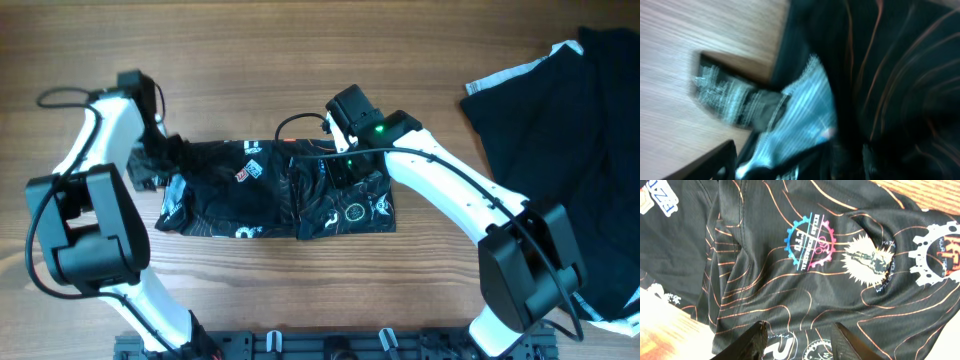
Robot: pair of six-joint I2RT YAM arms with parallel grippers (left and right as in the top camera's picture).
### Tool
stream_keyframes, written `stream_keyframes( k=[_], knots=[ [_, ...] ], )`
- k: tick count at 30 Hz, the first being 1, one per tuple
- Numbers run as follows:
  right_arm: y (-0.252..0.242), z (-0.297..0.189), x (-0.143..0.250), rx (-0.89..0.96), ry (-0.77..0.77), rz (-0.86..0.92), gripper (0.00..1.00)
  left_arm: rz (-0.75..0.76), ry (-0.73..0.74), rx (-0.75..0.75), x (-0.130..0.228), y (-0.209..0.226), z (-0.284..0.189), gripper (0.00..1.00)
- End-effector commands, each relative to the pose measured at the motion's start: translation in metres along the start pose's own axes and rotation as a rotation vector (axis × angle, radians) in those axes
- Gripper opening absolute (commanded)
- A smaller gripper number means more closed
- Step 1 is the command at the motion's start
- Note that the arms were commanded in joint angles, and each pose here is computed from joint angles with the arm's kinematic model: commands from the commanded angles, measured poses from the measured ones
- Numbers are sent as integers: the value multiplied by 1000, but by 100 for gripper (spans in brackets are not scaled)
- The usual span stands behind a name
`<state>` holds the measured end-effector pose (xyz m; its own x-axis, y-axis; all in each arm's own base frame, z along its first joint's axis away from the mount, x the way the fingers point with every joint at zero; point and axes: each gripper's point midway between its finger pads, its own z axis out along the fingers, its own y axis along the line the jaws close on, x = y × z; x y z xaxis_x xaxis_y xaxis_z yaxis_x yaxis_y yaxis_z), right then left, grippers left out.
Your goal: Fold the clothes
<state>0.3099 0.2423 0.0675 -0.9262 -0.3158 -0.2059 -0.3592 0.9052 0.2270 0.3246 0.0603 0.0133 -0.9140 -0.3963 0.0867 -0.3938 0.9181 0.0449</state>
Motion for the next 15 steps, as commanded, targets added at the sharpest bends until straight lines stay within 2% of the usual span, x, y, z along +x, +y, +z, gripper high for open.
stream_keyframes(
  k=[1, 4, 5, 7, 9, 10, 15],
  knots=[
    [-1, -4, -4, 17, -19, 1, 46, 59, 61, 112, 29, -15, 43, 83],
    [-1, -4, -4, 16, -19, 1, 46, 56, 96, 185, 49, -25, 61, 76],
    [-1, -4, -4, 16, -19, 1, 46, 55, 114, 204, 55, -28, 63, 69],
    [-1, -4, -4, 17, -19, 2, 46, 59, 126, 207, 59, -29, 64, 43],
    [-1, -4, -4, 17, -19, 2, 47, 58, 124, 204, 59, -29, 64, 11],
    [-1, -4, -3, 19, -17, 2, 46, 59, 113, 176, 56, -24, 64, 4],
    [-31, -8, -7, 131, -38, 89, 46, -26, 50, 46, 22, 2, 38, 4]
  ],
)
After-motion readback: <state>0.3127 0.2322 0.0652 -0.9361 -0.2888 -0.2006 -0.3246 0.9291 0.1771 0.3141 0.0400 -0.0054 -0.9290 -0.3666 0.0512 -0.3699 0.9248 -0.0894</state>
